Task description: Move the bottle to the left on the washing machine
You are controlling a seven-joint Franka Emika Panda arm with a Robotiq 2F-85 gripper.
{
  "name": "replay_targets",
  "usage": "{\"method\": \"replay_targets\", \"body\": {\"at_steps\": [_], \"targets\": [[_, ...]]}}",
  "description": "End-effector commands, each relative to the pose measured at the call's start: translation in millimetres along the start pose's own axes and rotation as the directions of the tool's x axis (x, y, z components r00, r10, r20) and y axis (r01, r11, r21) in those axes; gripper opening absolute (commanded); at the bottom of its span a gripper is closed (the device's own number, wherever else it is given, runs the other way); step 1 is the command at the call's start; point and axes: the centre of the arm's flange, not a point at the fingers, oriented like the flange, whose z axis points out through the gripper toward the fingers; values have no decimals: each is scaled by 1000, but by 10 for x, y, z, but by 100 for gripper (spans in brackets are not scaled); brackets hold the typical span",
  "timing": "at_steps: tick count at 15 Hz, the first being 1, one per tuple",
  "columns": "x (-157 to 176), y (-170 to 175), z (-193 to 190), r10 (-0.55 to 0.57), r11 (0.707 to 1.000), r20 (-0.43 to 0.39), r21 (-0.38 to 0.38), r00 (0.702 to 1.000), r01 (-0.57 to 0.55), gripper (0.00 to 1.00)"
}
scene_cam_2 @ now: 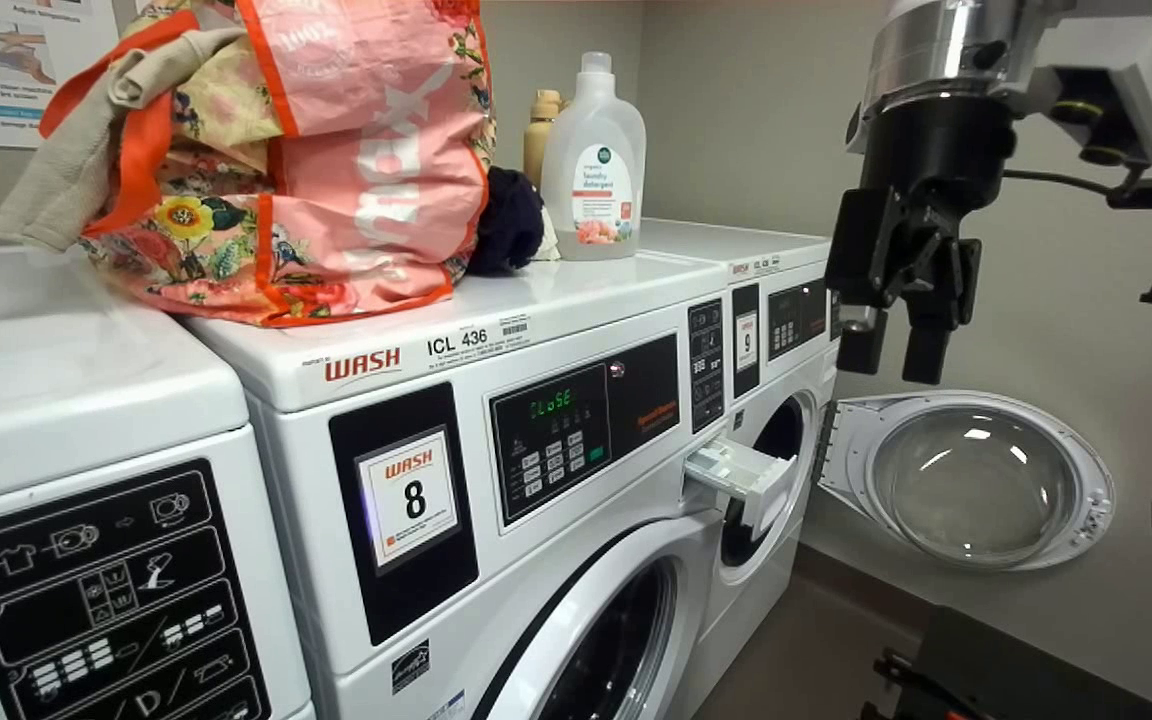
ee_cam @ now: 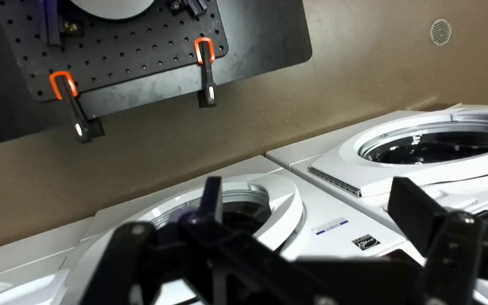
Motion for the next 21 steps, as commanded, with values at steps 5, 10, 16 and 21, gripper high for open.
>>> {"method": "replay_targets", "body": {"at_steps": [5, 10, 16, 21], "targets": [[285, 384, -122, -23, 1000, -247, -2, 969, 23, 100], [479, 654, -187, -11, 1000, -416, 13, 909, 17, 100], [657, 900, -342, 7, 1000, -574, 10, 819, -1, 100], [818, 1113, -536, 20, 999, -664, -17, 748, -43, 100]]}}
